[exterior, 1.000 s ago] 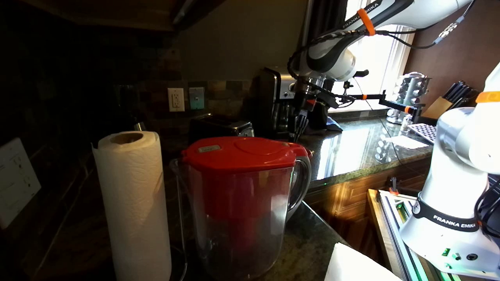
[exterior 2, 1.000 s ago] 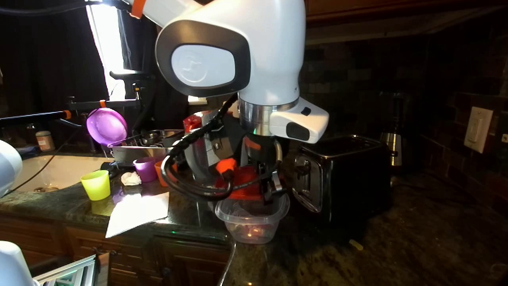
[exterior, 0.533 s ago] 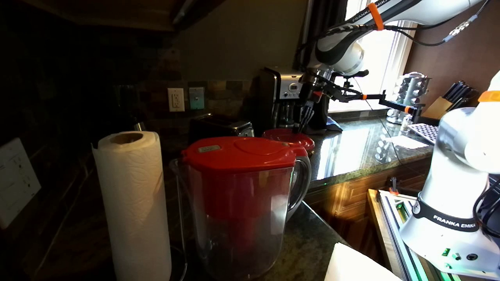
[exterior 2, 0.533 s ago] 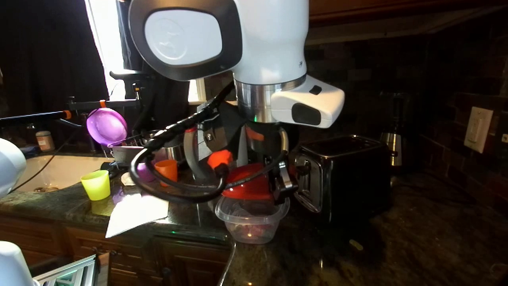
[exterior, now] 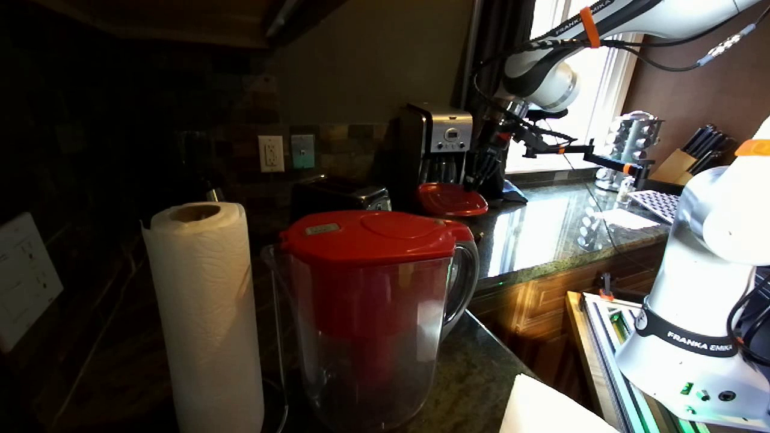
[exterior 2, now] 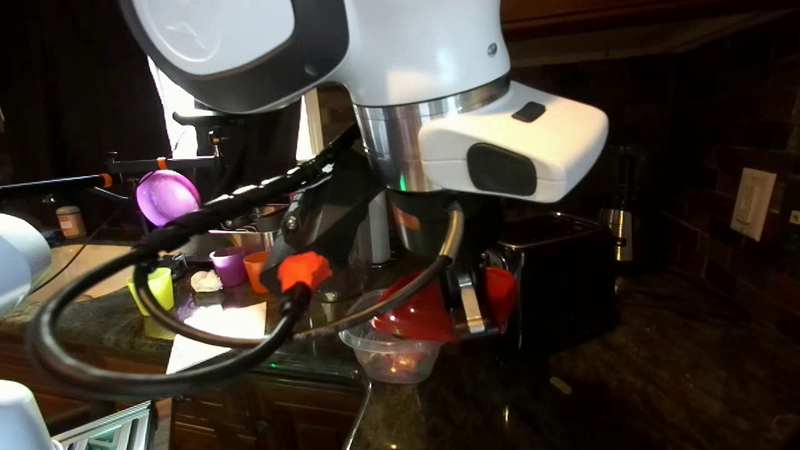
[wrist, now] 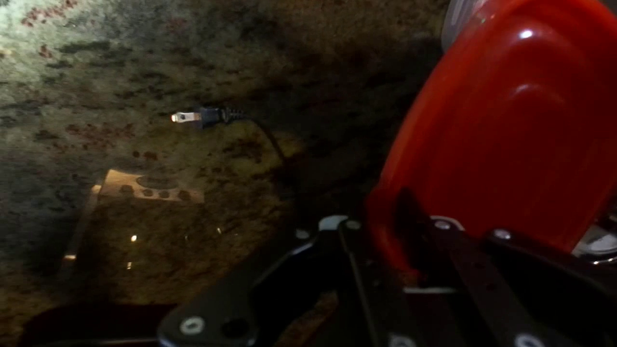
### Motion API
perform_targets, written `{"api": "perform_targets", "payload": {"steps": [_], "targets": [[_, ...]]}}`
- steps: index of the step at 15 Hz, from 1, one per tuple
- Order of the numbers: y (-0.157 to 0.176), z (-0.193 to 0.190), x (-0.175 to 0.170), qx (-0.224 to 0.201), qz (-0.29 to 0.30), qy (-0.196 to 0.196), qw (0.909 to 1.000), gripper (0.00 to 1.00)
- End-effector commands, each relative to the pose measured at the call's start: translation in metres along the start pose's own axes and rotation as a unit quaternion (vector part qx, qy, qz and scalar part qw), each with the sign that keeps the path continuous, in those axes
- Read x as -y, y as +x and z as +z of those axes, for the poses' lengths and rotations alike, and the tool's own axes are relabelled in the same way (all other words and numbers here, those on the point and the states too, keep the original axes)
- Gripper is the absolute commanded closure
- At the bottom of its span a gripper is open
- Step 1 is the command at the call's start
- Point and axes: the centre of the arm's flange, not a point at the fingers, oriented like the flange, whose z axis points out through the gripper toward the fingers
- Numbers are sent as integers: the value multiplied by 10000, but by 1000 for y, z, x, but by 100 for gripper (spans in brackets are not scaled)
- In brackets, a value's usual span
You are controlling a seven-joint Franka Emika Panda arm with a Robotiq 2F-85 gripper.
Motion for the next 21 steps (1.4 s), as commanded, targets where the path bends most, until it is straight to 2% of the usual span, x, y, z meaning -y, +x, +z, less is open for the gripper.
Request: {"api": "perform_targets", "payload": {"steps": [1, 10, 21], "targets": [[1, 10, -10, -191, 488, -264, 9983, 95], [18, 48, -40, 41, 1058, -810, 9911, 95], [36, 98, -65, 508, 1096, -1095, 9866, 95]]}}
